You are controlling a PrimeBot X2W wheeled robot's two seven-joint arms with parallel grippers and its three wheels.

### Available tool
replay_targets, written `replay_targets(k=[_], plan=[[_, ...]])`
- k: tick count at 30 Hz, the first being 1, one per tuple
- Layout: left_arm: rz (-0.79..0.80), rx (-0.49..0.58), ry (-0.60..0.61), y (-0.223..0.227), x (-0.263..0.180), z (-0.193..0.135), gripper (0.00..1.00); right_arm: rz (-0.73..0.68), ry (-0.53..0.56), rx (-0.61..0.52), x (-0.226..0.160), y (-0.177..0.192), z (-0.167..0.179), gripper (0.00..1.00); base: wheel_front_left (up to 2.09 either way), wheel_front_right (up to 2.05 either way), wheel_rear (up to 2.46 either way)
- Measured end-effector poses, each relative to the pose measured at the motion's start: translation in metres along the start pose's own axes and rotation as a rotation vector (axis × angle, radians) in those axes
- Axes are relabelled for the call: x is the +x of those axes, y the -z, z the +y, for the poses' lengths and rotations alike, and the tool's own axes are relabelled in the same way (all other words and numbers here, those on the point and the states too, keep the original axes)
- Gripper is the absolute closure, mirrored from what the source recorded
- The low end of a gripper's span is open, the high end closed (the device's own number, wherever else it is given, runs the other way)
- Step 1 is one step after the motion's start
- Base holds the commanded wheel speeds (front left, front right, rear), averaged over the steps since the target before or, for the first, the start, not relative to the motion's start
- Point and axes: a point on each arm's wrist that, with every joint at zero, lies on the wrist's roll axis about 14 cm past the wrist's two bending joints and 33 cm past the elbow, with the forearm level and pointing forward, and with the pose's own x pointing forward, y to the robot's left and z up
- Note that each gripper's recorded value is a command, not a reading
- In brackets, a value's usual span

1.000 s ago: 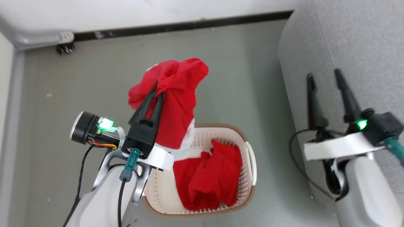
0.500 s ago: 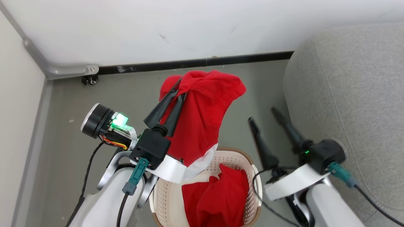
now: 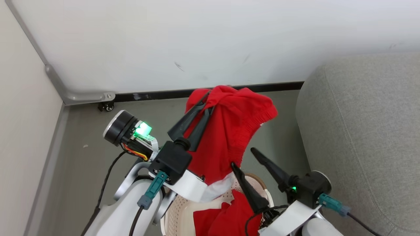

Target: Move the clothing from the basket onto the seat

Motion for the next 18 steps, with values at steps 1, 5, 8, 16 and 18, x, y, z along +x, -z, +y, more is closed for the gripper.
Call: replay_targets(k=[1, 5, 8, 16, 18], plan=[[-0.006, -0.002, 0.005, -0.003, 0.0, -0.002, 1.0, -0.002, -0.009, 0.003, -0.001, -0.001, 0.003, 0.0, 0.0, 0.0, 0.0], [-0.032, -0.004, 0.023, -0.015, 0.0, -0.009, 1.0, -0.008, -0.032, -0.006, -0.005, -0.006, 0.008, 0.0, 0.0, 0.0, 0.0], [-0.044, -0.002, 0.033, -0.021, -0.001, -0.013, 1.0, 0.005, -0.063, 0.003, -0.008, -0.004, 0.017, 0.0, 0.0, 0.0, 0.0], [-0.067, -0.01, 0.075, -0.033, -0.003, -0.027, 1.0, 0.012, -0.12, 0.028, -0.011, -0.007, 0.033, 0.0, 0.0, 0.0, 0.0], [-0.071, -0.014, 0.083, -0.035, -0.003, -0.031, 1.0, 0.011, -0.122, 0.034, -0.011, -0.008, 0.033, 0.0, 0.0, 0.0, 0.0]])
